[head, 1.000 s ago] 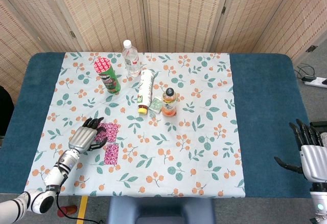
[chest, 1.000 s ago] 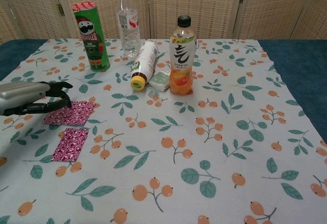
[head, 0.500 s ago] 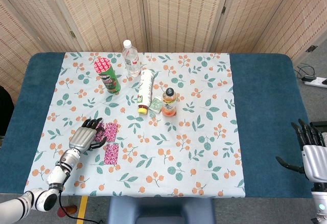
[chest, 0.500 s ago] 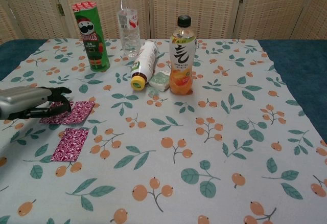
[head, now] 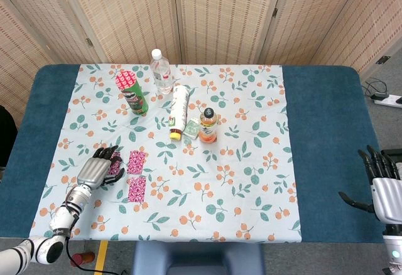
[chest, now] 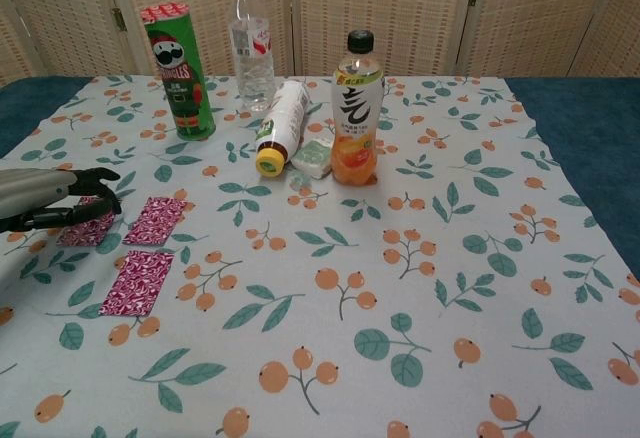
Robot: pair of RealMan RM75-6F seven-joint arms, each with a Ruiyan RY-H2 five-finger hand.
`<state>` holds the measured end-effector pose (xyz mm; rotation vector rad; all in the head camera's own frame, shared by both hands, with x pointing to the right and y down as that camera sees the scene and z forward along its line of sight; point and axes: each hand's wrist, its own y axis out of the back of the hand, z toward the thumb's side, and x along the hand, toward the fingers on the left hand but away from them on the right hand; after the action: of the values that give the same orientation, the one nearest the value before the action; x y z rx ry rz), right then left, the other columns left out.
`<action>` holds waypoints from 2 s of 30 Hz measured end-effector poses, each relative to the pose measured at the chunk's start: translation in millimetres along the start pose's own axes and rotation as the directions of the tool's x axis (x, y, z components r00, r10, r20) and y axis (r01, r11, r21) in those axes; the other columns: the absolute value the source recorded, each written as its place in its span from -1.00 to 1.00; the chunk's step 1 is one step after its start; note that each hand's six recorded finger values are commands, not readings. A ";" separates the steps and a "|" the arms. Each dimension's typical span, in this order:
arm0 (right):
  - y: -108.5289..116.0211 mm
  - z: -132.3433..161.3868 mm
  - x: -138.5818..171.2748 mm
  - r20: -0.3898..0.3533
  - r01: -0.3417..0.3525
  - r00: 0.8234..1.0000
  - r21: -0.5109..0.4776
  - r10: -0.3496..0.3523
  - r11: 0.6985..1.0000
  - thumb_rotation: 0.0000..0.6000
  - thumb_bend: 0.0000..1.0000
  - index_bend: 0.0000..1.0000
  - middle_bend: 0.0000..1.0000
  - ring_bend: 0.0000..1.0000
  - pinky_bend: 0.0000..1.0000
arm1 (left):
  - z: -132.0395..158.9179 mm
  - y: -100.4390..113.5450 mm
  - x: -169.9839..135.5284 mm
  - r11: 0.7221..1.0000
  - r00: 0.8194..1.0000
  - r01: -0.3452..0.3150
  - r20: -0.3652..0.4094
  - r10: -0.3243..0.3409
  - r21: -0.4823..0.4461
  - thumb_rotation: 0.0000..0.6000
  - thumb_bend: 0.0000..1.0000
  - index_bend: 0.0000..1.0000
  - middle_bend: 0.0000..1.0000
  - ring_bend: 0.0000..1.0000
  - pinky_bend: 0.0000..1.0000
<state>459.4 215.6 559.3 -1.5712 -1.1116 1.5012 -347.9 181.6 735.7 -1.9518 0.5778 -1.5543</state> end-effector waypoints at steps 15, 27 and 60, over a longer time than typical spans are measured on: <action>-3.2 -5.0 -1.3 0.007 -0.011 1.000 -0.003 0.011 1.000 0.55 -0.61 -1.00 -1.00 -1.00 -1.00 | 31.5 -0.4 -38.3 1.000 0.993 0.003 0.114 -0.005 0.023 -0.99 -0.30 -0.65 -1.00 -1.00 -1.00; -2.8 -7.8 0.0 0.007 -0.006 1.000 -0.008 0.006 1.000 0.55 -0.61 -1.00 -1.00 -1.00 -1.00 | 47.8 -0.7 -53.5 0.998 0.987 -0.010 0.158 0.001 0.056 0.67 -0.36 -0.90 -1.00 -1.00 -1.00; -5.1 -17.3 1.9 0.010 -0.013 1.000 -0.021 0.014 1.000 0.56 -0.61 -1.00 -1.00 -1.00 -1.00 | 73.1 -14.9 -36.1 0.989 0.985 0.122 0.112 -0.132 0.090 1.00 -0.36 -0.80 -1.00 -1.00 -1.00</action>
<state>475.9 220.8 564.8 -1.5903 -1.1282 1.5122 -285.3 228.3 707.8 -2.0350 0.3411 -1.5013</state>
